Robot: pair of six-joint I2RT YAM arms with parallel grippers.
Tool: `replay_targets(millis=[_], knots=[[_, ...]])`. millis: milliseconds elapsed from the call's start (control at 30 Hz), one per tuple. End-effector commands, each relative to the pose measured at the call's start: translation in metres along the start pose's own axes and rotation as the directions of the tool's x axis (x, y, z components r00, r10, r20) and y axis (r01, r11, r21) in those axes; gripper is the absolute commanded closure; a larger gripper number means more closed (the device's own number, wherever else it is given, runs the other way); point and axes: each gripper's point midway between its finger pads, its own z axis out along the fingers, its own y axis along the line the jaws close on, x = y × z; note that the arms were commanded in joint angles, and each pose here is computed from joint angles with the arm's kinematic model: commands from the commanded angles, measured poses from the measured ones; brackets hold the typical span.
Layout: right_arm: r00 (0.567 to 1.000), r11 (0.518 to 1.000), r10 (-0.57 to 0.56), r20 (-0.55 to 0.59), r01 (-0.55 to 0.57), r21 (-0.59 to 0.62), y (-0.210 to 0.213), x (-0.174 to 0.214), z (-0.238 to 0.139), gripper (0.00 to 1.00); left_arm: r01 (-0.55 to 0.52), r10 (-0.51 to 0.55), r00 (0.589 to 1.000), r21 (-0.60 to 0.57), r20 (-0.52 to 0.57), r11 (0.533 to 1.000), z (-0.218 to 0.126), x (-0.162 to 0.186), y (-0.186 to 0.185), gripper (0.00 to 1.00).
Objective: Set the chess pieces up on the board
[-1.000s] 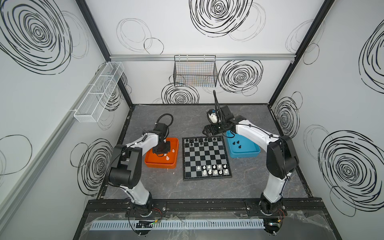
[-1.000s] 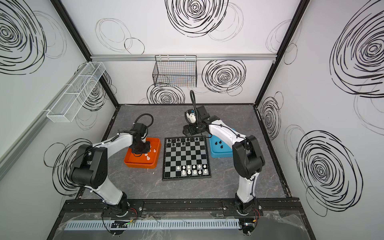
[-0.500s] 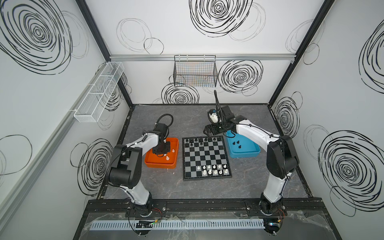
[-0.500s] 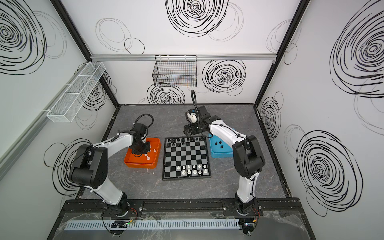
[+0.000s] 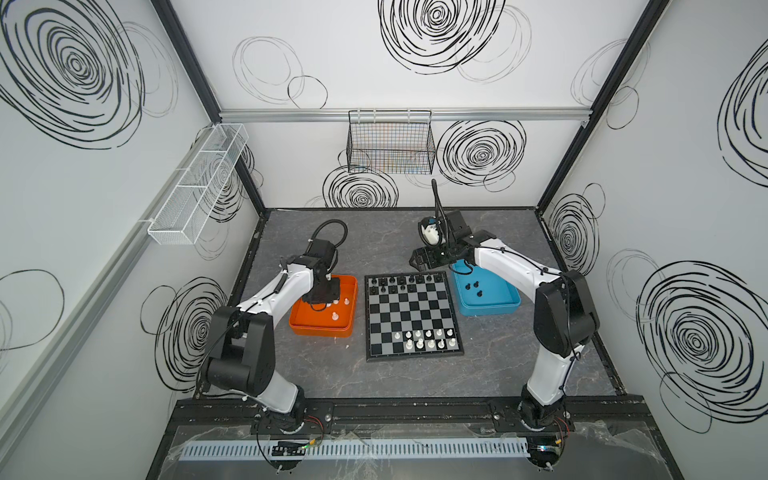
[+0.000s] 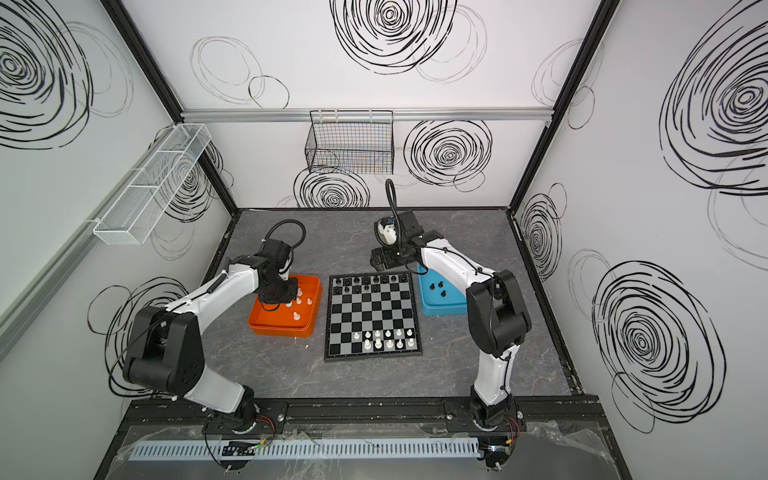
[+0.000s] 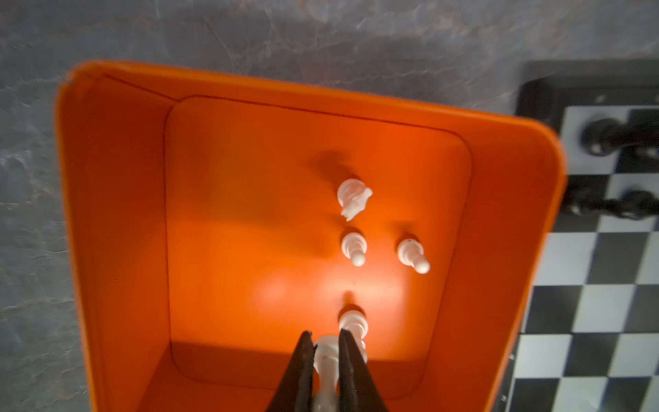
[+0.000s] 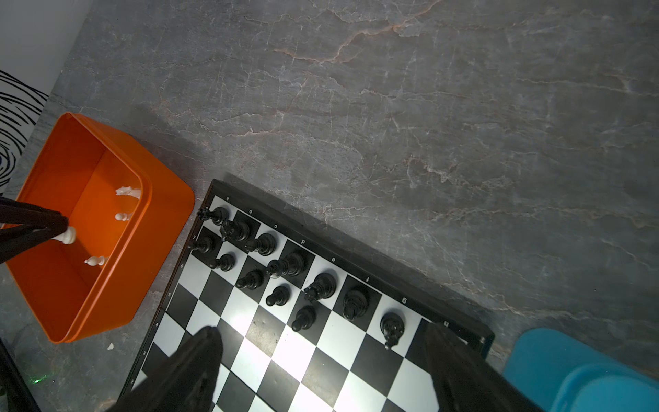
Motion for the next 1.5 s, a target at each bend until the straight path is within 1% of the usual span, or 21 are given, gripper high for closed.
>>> replay_targets(millis=[0, 133, 200, 300, 367, 467, 567, 800, 933, 1100, 1267, 1467], knots=[[0.998, 1.000, -0.005, 0.064, 0.004, 0.012, -0.002, -0.014, -0.021, 0.07, -0.034, 0.033, 0.999, 0.018, 0.031, 0.999, -0.031, -0.003, -0.020, 0.80], [0.997, 1.000, 0.004, 0.072, -0.006, 0.021, -0.008, -0.016, -0.025, 0.07, -0.116, 0.114, 0.993, 0.060, 0.036, 0.991, -0.047, 0.006, -0.062, 0.80], [0.997, 1.000, 0.008, 0.079, -0.011, 0.028, -0.011, -0.018, -0.028, 0.07, -0.168, 0.166, 0.986, 0.082, 0.023, 0.982, -0.049, 0.018, -0.085, 0.80], [0.996, 0.999, 0.015, 0.090, -0.018, 0.033, -0.016, -0.018, -0.032, 0.07, -0.231, 0.233, 0.973, 0.096, -0.002, 0.968, -0.045, 0.039, -0.108, 0.80], [0.995, 1.000, 0.015, 0.102, -0.018, 0.026, -0.017, -0.018, -0.035, 0.07, -0.252, 0.255, 0.967, 0.086, -0.020, 0.964, -0.036, 0.051, -0.111, 0.81], [0.993, 1.000, 0.014, 0.114, -0.016, 0.017, -0.018, -0.017, -0.036, 0.07, -0.239, 0.242, 0.970, 0.080, -0.029, 0.968, -0.028, 0.054, -0.109, 0.80], [0.993, 1.000, 0.017, 0.114, -0.019, 0.018, -0.020, -0.017, -0.036, 0.07, -0.223, 0.224, 0.974, 0.065, -0.010, 0.973, -0.031, 0.046, -0.102, 0.70], [0.994, 1.000, 0.023, 0.106, -0.025, 0.010, -0.021, -0.017, -0.033, 0.07, -0.156, 0.156, 0.988, 0.022, 0.025, 0.988, -0.037, 0.015, -0.062, 0.65], [0.994, 1.000, 0.025, 0.106, -0.026, 0.010, -0.021, -0.017, -0.033, 0.07, -0.108, 0.108, 0.994, -0.004, 0.029, 0.994, -0.031, 0.002, -0.035, 0.65], [0.994, 1.000, 0.025, 0.104, -0.026, 0.008, -0.020, -0.016, -0.032, 0.07, -0.045, 0.045, 0.999, 0.004, 0.012, 0.999, -0.008, -0.005, -0.013, 0.65], [0.995, 1.000, 0.028, 0.100, -0.029, 0.006, -0.020, -0.016, -0.031, 0.07, -0.029, 0.029, 0.999, 0.003, -0.029, 1.000, 0.017, -0.002, -0.008, 0.65], [0.994, 0.999, 0.034, 0.101, -0.035, 0.010, -0.024, -0.015, -0.030, 0.07, -0.020, 0.021, 0.998, 0.019, -0.054, 1.000, 0.034, 0.001, -0.013, 0.65]])
